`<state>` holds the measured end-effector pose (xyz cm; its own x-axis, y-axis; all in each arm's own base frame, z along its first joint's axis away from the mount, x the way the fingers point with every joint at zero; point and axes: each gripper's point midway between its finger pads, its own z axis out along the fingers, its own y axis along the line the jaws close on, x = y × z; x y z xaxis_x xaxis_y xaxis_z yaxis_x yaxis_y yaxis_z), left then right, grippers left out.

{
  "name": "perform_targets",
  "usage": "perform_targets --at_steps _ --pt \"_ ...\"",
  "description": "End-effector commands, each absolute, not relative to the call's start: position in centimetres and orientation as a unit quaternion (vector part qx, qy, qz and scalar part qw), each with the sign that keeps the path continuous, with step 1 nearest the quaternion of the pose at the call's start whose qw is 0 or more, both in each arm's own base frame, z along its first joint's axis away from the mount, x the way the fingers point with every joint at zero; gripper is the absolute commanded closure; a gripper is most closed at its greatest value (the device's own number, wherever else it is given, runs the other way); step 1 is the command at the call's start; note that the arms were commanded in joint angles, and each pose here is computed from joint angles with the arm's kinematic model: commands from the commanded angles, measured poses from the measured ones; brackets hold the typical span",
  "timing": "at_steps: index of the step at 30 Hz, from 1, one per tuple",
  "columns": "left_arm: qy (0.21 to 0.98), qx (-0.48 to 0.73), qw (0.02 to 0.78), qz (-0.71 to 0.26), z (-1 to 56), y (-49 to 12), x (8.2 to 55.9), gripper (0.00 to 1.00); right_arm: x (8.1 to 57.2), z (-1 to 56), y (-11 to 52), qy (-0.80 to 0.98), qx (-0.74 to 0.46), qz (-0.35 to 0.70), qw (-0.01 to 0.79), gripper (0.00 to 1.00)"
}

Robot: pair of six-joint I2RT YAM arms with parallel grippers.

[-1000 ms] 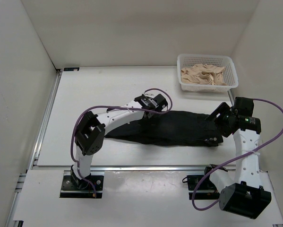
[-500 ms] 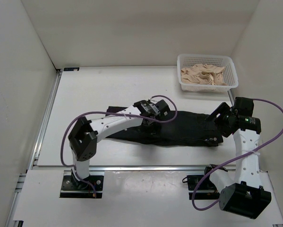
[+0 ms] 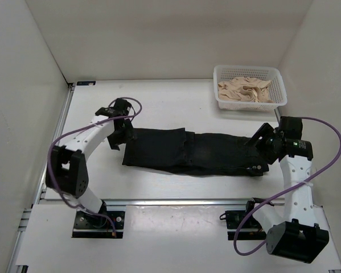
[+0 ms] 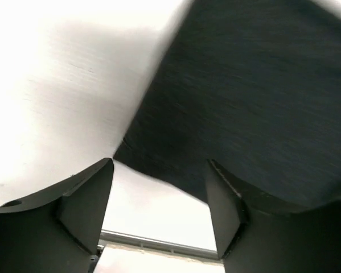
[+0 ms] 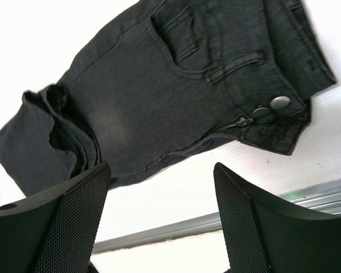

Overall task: Fold and stack the trousers
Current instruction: Fold the trousers

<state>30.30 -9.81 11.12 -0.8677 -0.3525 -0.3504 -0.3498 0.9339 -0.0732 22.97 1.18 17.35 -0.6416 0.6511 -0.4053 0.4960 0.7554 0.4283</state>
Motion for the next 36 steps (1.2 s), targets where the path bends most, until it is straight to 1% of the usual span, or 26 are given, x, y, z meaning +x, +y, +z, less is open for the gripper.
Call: perform_targets --at_steps 1,2,5,6,7,9,11,13,14,16,17,19,21,22,23,25,26,28,29,31,32,33,36 --pt "0.967 -0.200 0.153 -0.023 7.8 -9.4 30.9 0.23 24.0 19.4 2.1 0.898 0.273 0.160 0.304 0.22" --pt "0.967 -0.204 0.149 -0.027 7.2 -9.0 31.1 0.20 23.9 19.4 2.7 0.902 0.259 0.167 0.302 0.23" --pt "0.969 -0.212 0.124 -0.039 5.1 -8.2 31.4 0.20 24.0 19.6 3.0 0.905 0.247 0.167 0.302 0.23" --pt "0.970 -0.204 0.124 -0.036 5.0 -7.9 31.8 0.18 24.0 19.5 3.0 0.906 0.243 0.166 0.303 0.23" --pt "0.974 -0.199 0.103 -0.033 3.7 -8.0 31.5 0.18 24.0 19.5 3.0 0.906 0.243 0.166 0.303 0.23" --pt "0.976 -0.193 0.092 -0.033 2.8 -8.2 31.7 0.19 24.0 19.0 3.0 0.909 0.245 0.165 0.295 0.23" --pt "0.979 -0.185 0.067 -0.049 1.5 -8.9 31.4 0.29 23.9 19.0 3.2 0.910 0.241 0.166 0.294 0.23" --pt "0.979 -0.184 0.064 -0.059 1.3 -9.3 31.5 0.41 23.9 19.0 3.2 0.910 0.241 0.166 0.294 0.22" --pt "0.979 -0.184 0.066 -0.066 1.6 -9.6 31.7 0.61 23.9 19.0 3.2 0.910 0.241 0.166 0.294 0.22" --pt "0.978 -0.178 0.075 -0.075 2.2 -9.8 32.2 0.82 23.9 19.0 3.2 0.911 0.236 0.164 0.295 0.22" --pt "0.977 -0.176 0.081 -0.085 2.9 -10.1 32.3 0.90 23.8 18.6 3.1 0.914 0.231 0.162 0.291 0.22" --pt "0.975 -0.172 0.105 -0.098 4.5 -10.1 33.4 0.90 23.7 18.1 3.2 0.919 0.223 0.162 0.283 0.22" --pt "0.970 -0.183 0.133 -0.090 6.5 -8.9 34.0 0.90 23.7 17.8 3.7 0.923 0.210 0.168 0.275 0.22" --pt "0.967 -0.195 0.150 -0.072 7.3 -7.6 34.5 0.90 23.6 17.2 3.6 0.927 0.206 0.165 0.266 0.22" --pt "0.962 -0.196 0.180 -0.068 9.3 -7.2 35.3 0.90 23.6 17.0 3.6 0.928 0.207 0.165 0.262 0.22" --pt "0.955 -0.211 0.204 -0.050 11.3 -5.6 35.8 0.90 23.4 16.5 3.9 0.934 0.190 0.166 0.252 0.22" --pt "0.946 -0.217 0.237 -0.033 13.5 -4.3 36.7 0.90 23.4 16.5 4.3 0.935 0.184 0.168 0.251 0.22" --pt "0.944 -0.212 0.253 -0.010 15.5 -3.4 36.8 0.90 23.3 15.5 4.5 0.942 0.177 0.166 0.231 0.22" --pt "0.937 -0.208 0.280 0.007 17.6 -2.6 37.7 0.90 23.2 15.3 5.1 0.945 0.167 0.168 0.225 0.22" --pt "0.937 -0.199 0.286 0.022 19.4 -2.0 37.6 0.90 23.0 14.7 5.3 0.948 0.173 0.164 0.213 0.22" --pt "0.930 -0.196 0.309 0.037 21.4 -1.7 38.2 0.90 23.0 14.6 5.3 0.949 0.169 0.158 0.213 0.22" --pt "0.928 -0.191 0.316 0.047 22.3 -1.3 38.2 0.90 23.1 14.2 5.4 0.949 0.175 0.159 0.209 0.22" --pt "0.923 -0.167 0.342 0.055 25.4 -2.1 38.3 0.90 23.0 13.4 5.4 0.951 0.181 0.153 0.201 0.24"
